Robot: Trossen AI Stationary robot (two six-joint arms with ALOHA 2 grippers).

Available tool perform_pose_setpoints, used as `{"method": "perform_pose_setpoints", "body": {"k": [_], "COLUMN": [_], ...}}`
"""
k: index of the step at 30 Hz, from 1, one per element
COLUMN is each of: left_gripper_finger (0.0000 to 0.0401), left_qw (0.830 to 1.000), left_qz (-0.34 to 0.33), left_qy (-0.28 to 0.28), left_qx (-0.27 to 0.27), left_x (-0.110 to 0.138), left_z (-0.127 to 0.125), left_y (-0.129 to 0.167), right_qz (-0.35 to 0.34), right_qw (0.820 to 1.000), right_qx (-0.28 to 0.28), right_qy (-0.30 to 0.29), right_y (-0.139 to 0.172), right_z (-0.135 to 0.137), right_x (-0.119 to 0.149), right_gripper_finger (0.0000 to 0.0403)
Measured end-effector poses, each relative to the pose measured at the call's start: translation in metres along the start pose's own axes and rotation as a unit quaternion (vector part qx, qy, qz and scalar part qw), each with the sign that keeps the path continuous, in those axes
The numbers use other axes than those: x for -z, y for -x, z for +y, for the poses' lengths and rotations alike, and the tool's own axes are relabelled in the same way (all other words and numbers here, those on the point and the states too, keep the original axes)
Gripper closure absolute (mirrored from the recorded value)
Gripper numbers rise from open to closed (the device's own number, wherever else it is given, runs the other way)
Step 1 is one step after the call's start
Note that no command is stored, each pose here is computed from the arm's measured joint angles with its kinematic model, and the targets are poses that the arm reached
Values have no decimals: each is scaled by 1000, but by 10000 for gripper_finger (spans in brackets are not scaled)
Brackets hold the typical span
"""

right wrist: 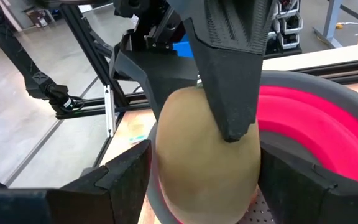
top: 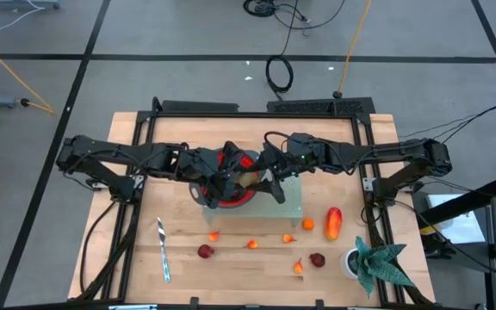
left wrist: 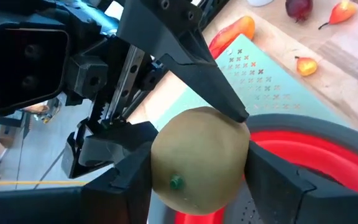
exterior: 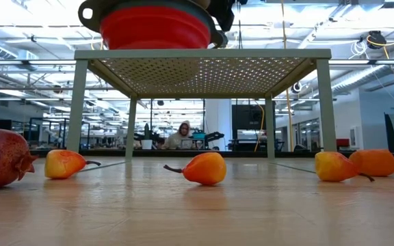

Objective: Pick & Place Fruit
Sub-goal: Put the kiwi fruit into the strainer

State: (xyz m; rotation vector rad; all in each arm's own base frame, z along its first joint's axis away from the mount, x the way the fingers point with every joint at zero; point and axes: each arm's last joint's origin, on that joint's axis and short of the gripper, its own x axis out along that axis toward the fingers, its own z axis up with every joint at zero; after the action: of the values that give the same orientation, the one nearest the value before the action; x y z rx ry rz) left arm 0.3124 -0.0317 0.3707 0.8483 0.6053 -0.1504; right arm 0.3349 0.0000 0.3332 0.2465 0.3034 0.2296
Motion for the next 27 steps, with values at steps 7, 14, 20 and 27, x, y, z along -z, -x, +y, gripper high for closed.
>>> {"method": "perform_pose_setpoints", "body": {"k": [7, 14, 20, 27], "left_gripper_finger": [199, 190, 196, 191], "left_qw": [1000, 994, 990, 983], "left_qz": [24, 92, 125, 142], "left_qy": [9, 23, 51, 105], "left_qx": [-12, -45, -49, -43], "left_x": [5, 16, 22, 26], "left_z": [2, 2, 1, -3], "left_y": [15, 31, 41, 42], "right_qz": [4, 9, 11, 8], "right_qw": [1000, 1000, 1000, 999], "right_qx": [13, 17, 23, 23], "right_qy": [-7, -13, -9, 22], "right_y": [3, 5, 5, 10], "right_z": [-10, -16, -17, -15], "right_x": [0, 0, 0, -2], "right_gripper_finger": [141, 140, 140, 167]}}
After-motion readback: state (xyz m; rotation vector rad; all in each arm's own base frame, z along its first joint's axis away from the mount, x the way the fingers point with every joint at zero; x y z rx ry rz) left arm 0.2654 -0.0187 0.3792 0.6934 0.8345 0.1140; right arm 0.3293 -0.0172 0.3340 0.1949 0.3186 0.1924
